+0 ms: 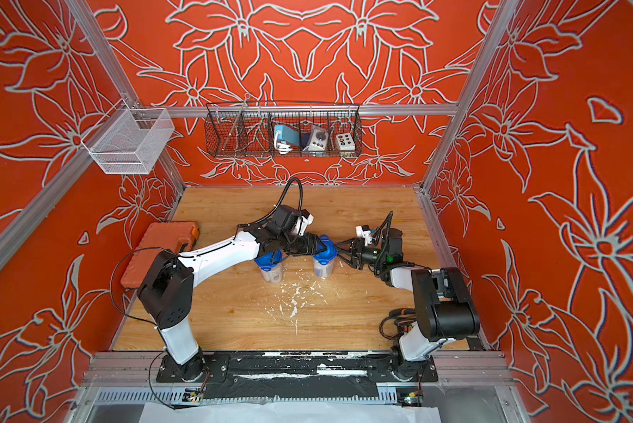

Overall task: Take out toiletry kits
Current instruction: Unfasten the latch on the container.

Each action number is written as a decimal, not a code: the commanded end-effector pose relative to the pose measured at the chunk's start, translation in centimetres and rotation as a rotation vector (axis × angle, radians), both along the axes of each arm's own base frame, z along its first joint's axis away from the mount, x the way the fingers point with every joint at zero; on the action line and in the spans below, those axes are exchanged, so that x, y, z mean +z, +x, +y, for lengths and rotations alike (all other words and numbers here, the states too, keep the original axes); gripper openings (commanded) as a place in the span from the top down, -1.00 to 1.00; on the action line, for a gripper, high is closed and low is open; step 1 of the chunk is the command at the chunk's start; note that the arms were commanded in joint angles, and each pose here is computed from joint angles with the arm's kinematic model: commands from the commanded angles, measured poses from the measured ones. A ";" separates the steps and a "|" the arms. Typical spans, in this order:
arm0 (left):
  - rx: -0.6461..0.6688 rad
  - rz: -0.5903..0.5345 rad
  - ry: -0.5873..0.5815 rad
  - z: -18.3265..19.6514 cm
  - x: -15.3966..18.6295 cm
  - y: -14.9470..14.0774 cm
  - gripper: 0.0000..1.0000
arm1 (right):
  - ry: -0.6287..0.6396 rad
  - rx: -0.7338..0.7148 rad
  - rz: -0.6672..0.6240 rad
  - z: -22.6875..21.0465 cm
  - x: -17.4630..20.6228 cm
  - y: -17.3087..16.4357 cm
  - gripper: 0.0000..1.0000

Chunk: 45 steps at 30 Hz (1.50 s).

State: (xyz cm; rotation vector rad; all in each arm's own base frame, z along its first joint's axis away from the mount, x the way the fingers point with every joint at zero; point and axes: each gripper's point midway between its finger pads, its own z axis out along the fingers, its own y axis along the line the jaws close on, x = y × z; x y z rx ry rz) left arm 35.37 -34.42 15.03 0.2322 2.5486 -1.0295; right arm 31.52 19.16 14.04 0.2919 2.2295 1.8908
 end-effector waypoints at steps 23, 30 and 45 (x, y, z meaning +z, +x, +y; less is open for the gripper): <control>0.115 0.176 0.384 6.5 -11.3 -4.6 -0.10 | 0.092 0.011 -0.007 -0.5 0.9 -0.8 0.17; 0.114 0.193 0.409 6.9 -12.3 -5.2 -0.08 | 0.087 0.010 0.010 -0.8 0.5 -1.3 -0.01; 0.121 0.183 0.459 7.6 -13.0 -5.5 -0.01 | 0.112 -0.019 0.003 -1.3 1.9 -0.9 0.47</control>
